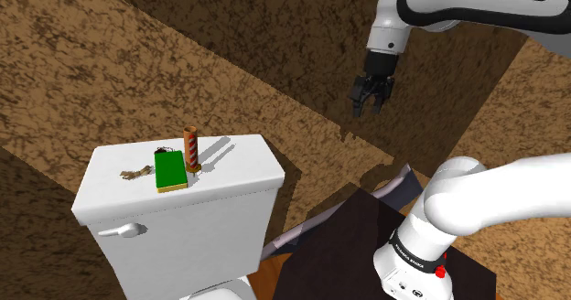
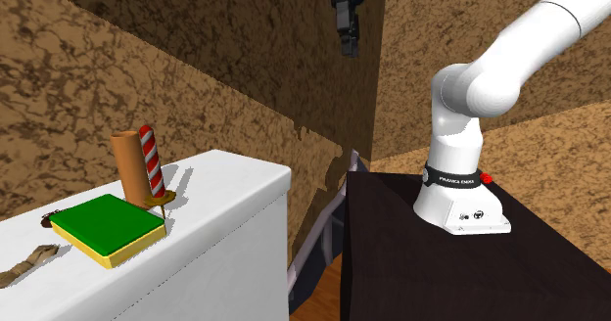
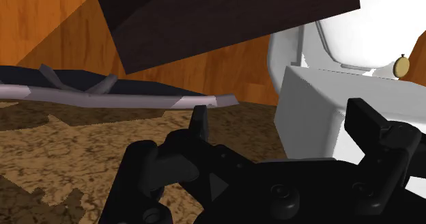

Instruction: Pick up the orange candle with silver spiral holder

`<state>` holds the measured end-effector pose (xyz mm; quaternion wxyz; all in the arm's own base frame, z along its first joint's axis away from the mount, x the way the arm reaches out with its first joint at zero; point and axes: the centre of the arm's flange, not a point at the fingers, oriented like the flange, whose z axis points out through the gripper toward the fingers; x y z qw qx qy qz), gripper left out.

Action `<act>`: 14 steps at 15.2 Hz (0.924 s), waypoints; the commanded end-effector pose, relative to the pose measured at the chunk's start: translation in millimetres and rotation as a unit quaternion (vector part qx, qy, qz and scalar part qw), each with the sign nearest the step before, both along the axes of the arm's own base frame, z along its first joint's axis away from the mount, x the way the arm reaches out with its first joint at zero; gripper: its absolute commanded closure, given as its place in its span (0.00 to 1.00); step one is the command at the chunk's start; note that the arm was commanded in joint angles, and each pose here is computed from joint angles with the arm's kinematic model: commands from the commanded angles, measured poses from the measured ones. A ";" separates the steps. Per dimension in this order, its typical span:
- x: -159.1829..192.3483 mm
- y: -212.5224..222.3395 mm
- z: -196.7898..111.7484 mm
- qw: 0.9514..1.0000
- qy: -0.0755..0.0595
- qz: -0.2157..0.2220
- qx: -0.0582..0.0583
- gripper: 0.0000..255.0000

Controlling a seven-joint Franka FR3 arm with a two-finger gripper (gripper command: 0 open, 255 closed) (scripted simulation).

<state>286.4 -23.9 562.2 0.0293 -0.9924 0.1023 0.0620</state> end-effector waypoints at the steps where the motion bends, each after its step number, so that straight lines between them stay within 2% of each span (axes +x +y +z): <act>1: 0.0 0.0 0.0 1.000 0.000 0.000 0.000 0.00; 14: 63.4 138.3 -61.1 0.997 -0.079 0.008 -0.014 0.00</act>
